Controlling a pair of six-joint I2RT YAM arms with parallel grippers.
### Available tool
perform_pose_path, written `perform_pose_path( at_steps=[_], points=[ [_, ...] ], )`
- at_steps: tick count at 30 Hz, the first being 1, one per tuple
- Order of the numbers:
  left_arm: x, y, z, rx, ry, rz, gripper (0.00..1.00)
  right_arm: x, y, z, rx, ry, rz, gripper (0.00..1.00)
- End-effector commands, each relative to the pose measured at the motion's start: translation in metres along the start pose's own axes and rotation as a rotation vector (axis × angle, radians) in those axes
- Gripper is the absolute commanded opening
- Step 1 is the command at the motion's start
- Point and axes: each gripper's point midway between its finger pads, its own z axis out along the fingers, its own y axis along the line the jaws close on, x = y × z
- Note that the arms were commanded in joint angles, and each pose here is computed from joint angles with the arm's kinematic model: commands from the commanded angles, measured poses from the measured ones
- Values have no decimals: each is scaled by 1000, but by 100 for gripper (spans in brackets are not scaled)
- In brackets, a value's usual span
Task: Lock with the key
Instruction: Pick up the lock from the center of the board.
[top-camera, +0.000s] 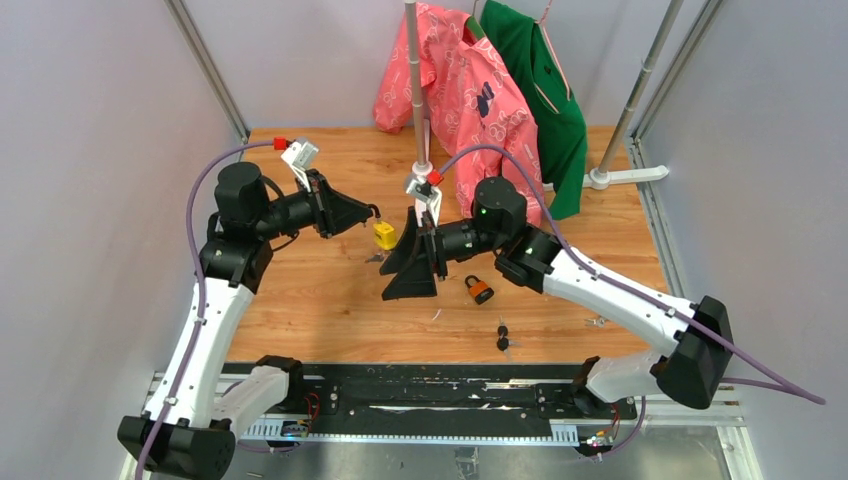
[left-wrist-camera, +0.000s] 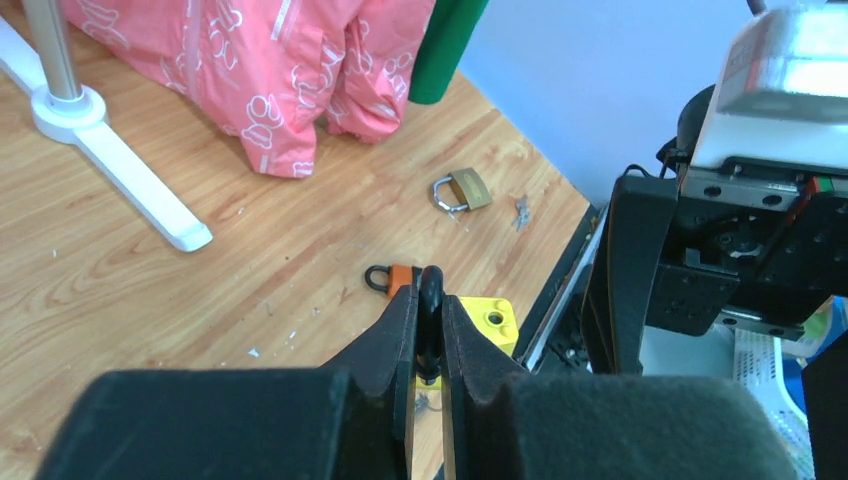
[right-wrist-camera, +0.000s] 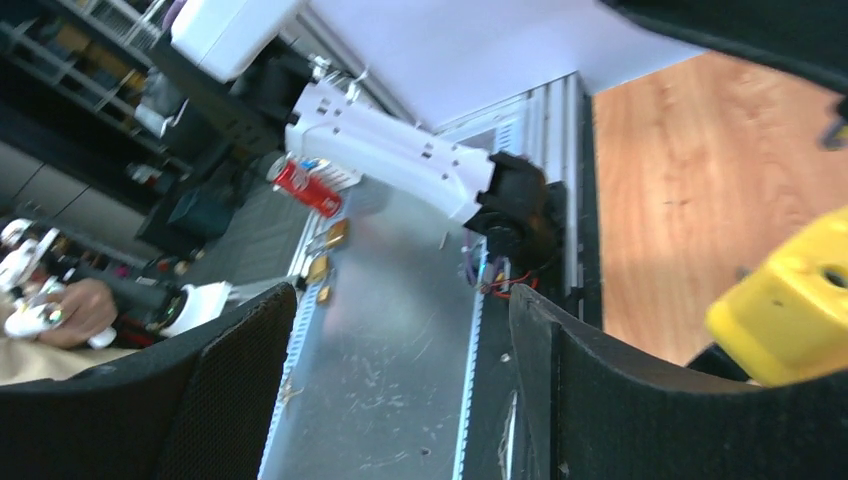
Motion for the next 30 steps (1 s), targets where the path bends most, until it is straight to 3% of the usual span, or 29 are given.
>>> perform_pose_path(
  at_steps=[1,9,14,25,30],
  points=[
    [-29,-25,-7,62,-144,76,0,-37,6,-19,137,-154,-121,80],
    [-34,-41,-15,104,-174,168,0,-66,-48,-70,469,-343,-49,82],
    [-36,-37,-15,72,-184,152,0,-58,-54,-44,388,-300,-4,81],
    [-38,-16,-12,-34,-213,98,0,-47,-21,20,193,-212,-42,80],
    [-44,-18,-9,-6,-256,60,0,-54,-33,4,311,-274,-84,81]
  ],
)
